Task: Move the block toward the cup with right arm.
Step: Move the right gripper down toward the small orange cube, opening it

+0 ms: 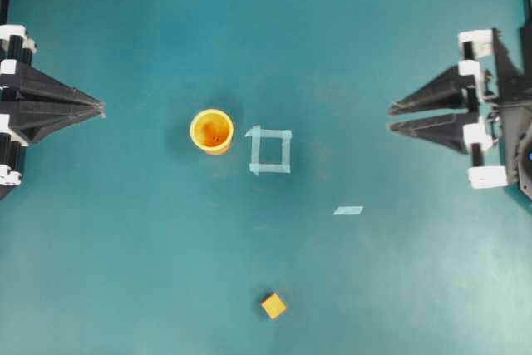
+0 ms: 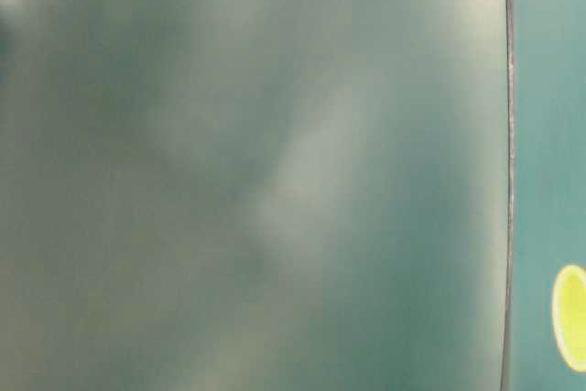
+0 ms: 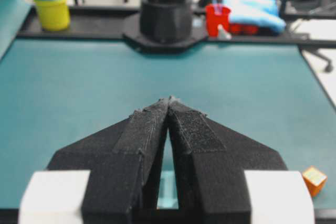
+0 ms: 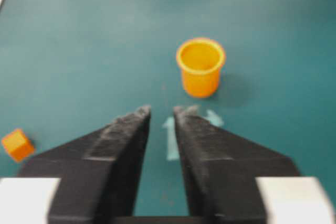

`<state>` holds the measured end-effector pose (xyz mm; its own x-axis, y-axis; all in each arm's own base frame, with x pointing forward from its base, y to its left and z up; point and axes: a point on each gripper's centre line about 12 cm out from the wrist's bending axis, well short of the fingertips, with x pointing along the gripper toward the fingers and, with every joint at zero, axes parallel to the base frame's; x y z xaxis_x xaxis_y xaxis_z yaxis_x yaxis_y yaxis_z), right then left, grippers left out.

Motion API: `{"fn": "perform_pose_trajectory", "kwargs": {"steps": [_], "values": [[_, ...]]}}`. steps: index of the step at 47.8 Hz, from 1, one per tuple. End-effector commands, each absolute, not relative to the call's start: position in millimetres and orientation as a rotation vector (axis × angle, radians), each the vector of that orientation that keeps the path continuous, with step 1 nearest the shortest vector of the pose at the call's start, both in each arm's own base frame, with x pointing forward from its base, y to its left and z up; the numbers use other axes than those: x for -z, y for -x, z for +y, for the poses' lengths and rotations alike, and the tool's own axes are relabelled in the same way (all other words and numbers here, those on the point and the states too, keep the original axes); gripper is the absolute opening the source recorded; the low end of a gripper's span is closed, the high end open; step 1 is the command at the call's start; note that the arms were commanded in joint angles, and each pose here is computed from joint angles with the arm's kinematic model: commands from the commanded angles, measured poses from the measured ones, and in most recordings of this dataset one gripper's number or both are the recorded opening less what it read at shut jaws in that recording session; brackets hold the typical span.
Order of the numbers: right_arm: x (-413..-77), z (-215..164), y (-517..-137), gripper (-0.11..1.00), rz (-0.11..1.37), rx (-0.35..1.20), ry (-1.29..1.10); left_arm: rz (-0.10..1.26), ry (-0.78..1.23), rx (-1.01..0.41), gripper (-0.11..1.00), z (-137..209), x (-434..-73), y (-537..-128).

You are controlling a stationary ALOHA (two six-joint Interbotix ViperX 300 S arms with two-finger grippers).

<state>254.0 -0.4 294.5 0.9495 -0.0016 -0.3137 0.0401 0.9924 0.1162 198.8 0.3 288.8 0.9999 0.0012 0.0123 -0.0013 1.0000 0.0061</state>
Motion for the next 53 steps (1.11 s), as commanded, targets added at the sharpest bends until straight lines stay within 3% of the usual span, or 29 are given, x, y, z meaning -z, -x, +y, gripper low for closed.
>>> {"fn": "perform_pose_trajectory", "kwargs": {"steps": [1,5,27,53], "values": [[-303,3,-265,0.44,0.310,0.012,-0.144,-0.034,-0.014,0.002,0.07,0,-298,-202],[-300,8,-273,0.52,0.335,0.001,-0.171,-0.028,-0.014,0.002,0.07,0,-298,-202],[-270,56,-322,0.64,0.540,-0.038,-0.448,-0.011,-0.012,0.002,0.07,0,-296,-202],[-246,117,-383,0.68,0.854,0.124,-0.799,-0.003,-0.009,0.016,0.07,-3,-295,-202]]}}
